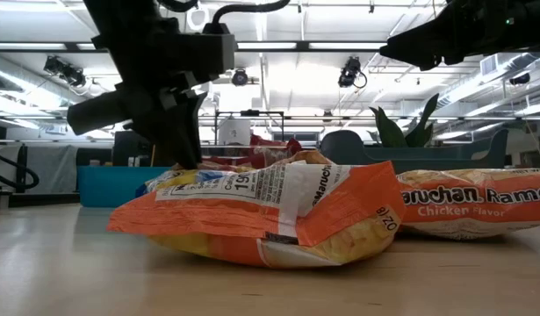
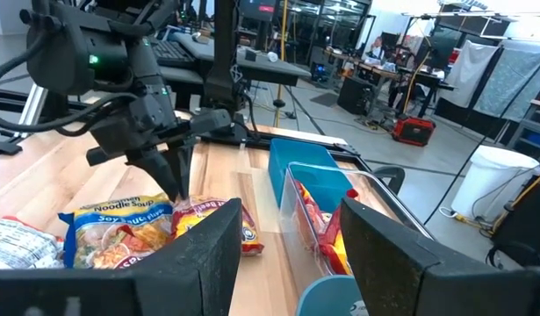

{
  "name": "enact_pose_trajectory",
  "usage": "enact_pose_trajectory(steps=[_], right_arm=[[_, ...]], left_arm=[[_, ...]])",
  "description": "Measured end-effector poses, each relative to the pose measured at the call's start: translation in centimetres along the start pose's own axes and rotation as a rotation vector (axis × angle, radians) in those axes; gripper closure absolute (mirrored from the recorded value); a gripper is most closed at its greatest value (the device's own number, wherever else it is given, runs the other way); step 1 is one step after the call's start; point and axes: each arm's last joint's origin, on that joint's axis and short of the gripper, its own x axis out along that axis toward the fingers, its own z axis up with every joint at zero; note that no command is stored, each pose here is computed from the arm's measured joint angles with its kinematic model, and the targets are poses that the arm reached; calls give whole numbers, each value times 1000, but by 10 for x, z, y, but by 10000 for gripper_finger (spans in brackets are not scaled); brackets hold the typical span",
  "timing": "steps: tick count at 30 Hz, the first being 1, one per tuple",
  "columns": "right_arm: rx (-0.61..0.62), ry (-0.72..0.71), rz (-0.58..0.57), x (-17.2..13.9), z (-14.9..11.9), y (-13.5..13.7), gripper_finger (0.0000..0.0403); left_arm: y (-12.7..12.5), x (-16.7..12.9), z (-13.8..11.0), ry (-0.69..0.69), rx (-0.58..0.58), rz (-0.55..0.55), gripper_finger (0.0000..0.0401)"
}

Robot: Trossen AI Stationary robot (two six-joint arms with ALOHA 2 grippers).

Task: Sort Maruchan noodles
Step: Put the red noodle pack into the transparent bin

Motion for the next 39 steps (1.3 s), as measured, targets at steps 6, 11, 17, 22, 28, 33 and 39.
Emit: enact_pose_trajectory(steps=[6,11,17,22,28,33,39], right_arm=[[-2,0,-1,0,0,0,204],[-2,1,-5,0,0,0,204],[-6,1,-6,0,0,0,204],[-7,2,-10,0,0,0,204],[-7,5,-14,0,0,0,204],[-11,5,-17,0,0,-1,204],[-11,10,-43,0,0,-1,204]], left_arm=[[0,0,0,0,4,14,393],[5,-5,0,-18,7,53,396],[24,-21,-2,-46,-26,130,398],[49,-40,-7,-85,-95,184,399],[77,-60,-14,-142,-163,233,400],[100,-76,-19,-196,-185,273,400],[136,-86,-19,-293,-241,342,400]])
